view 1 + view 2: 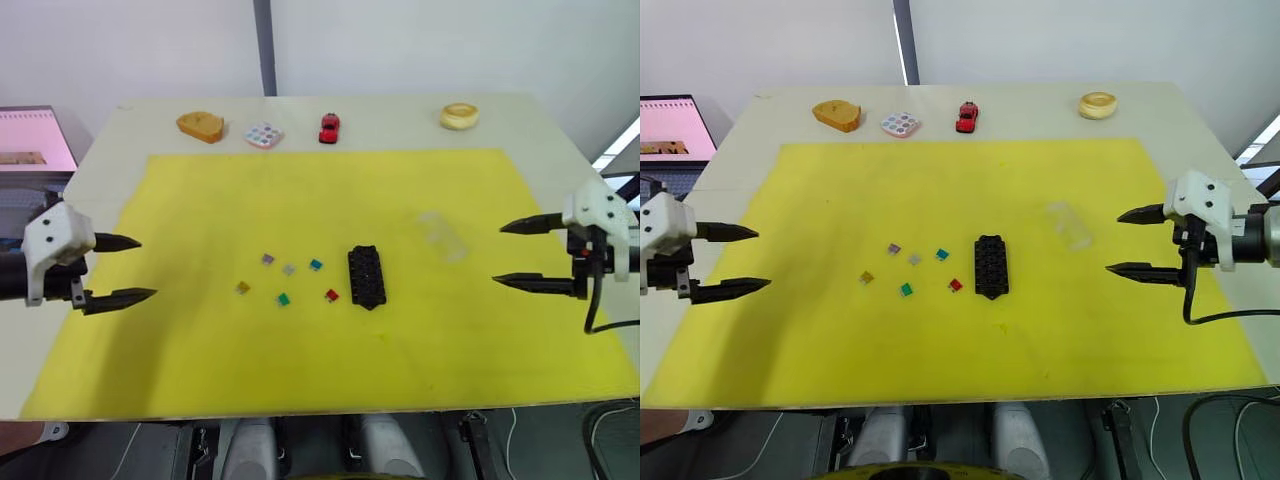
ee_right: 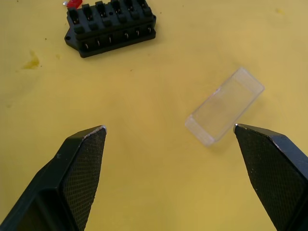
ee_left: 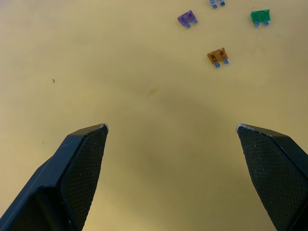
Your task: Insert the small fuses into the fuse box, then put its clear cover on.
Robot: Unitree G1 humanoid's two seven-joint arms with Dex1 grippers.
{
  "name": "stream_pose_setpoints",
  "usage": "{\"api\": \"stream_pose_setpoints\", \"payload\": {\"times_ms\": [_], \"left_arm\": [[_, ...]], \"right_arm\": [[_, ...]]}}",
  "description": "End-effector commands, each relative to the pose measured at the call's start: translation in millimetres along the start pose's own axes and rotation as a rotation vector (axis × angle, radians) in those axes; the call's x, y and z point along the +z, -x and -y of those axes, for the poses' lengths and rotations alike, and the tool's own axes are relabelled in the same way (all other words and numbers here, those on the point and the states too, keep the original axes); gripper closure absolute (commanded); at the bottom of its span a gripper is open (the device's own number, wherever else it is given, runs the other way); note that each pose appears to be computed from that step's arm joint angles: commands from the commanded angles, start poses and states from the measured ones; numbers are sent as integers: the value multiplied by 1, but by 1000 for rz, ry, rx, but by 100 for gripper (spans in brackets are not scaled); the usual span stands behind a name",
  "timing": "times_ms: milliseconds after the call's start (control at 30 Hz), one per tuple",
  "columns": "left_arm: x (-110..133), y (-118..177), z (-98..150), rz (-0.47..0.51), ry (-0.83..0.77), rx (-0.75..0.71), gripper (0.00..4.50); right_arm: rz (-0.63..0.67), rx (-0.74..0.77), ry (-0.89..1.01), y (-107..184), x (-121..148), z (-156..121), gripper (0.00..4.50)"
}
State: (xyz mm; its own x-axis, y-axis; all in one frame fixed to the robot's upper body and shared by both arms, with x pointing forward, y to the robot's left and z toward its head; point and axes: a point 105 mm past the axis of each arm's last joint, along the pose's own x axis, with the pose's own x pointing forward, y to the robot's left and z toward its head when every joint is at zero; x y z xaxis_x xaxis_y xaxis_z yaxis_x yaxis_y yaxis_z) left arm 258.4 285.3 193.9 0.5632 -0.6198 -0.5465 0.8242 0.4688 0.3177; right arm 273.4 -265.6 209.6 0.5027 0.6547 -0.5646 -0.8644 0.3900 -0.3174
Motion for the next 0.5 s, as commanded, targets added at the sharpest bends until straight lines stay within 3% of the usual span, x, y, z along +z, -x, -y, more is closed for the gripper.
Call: {"api": "stream_pose_setpoints", "payload": {"times_ms": [33,500], "left_arm": [[5,2,-1,-5,-25,0,0],[10,-1,5,4,-9,-36,0]], "right_arm": [[15,-25,47,8,15,0,2],[48,-17,28,5,24,-4,2]]}}
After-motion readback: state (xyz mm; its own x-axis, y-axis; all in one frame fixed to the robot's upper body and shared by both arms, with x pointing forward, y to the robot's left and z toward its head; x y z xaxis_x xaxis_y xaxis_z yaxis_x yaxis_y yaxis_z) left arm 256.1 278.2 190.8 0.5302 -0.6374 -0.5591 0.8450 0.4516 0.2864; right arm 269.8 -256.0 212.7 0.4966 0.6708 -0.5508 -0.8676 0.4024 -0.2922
